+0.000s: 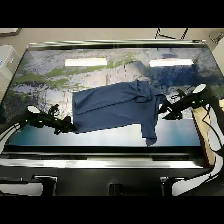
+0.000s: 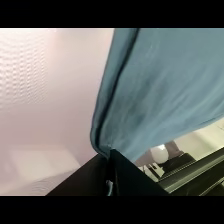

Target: Fold the clothes and pants, and hang the long-sleeved shirts on hangers.

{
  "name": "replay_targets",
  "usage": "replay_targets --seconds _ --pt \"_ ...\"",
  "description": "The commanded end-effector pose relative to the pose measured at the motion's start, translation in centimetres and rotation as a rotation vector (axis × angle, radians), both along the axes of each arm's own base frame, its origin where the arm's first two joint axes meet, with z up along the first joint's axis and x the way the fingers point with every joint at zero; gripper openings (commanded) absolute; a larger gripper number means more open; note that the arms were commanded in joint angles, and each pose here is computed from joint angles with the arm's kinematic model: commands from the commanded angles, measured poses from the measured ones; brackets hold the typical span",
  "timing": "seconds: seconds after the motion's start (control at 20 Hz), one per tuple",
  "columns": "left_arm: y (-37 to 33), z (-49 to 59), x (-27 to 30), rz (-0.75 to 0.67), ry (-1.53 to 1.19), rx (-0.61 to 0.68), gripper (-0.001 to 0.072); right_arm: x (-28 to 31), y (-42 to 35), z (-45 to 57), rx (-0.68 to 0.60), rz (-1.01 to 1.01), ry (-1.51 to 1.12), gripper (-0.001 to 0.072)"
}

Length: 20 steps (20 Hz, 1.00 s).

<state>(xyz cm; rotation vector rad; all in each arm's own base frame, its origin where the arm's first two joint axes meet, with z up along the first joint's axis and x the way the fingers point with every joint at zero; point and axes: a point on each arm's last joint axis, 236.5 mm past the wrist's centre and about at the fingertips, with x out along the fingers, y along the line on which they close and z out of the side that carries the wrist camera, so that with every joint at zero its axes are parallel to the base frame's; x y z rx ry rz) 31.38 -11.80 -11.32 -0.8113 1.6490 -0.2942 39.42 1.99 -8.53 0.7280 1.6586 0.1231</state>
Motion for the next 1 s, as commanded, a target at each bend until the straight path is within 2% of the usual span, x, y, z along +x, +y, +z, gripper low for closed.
replay_targets --seconds 0.0,0.15,0.2,0.25,0.3,0.5,0.6,0.75,0.85,0.95 --pt "-0.3 -0.2 0.4 0.018 -0.012 0.01 0.003 1.4 0.8 -1.5 -0.034 -0.033 -0.045 0.0475" --pt "-0.3 0.2 0.3 0.012 -0.015 0.005 0.0024 1.8 0.5 -2.3 -0.055 -0.067 -0.034 0.0277" --pt "-0.3 0.3 0.3 0.012 -0.016 0.005 0.0024 2.0 0.4 -2.3 -0.057 -0.071 -0.041 0.0248" --pt "-0.4 0.3 0.3 0.014 -0.018 0.003 0.0024 1.9 0.5 -2.3 -0.053 -0.07 -0.039 0.0173" --pt "-0.5 0.5 0.5 0.019 -0.021 -0.004 0.0024 1.6 0.7 -2.2 -0.046 -0.065 -0.029 0.0049" --pt "0.0 4.7 3.8 0.035 -0.178 -0.015 0.0022 2.6 0.7 1.9 -0.034 0.006 -0.14 0.0042" --pt "1.9 11.3 7.9 0.048 -0.408 0.019 0.0022 5.7 -1.1 9.0 -0.085 -0.001 -0.347 0.0039" --pt "6.6 28.9 12.9 0.154 -0.885 0.13 0.0022 9.3 -5.4 27.7 -0.252 -0.084 -0.855 0.004" --pt "8.6 43.4 11.5 0.226 -1.241 0.219 0.0023 6.5 -6.7 42.7 -0.402 -0.133 -1.241 0.004" --pt "8.4 55.2 6.5 0.289 -1.55 0.277 0.0023 0.5 -5.4 52.8 -0.505 -0.151 -1.506 0.004"
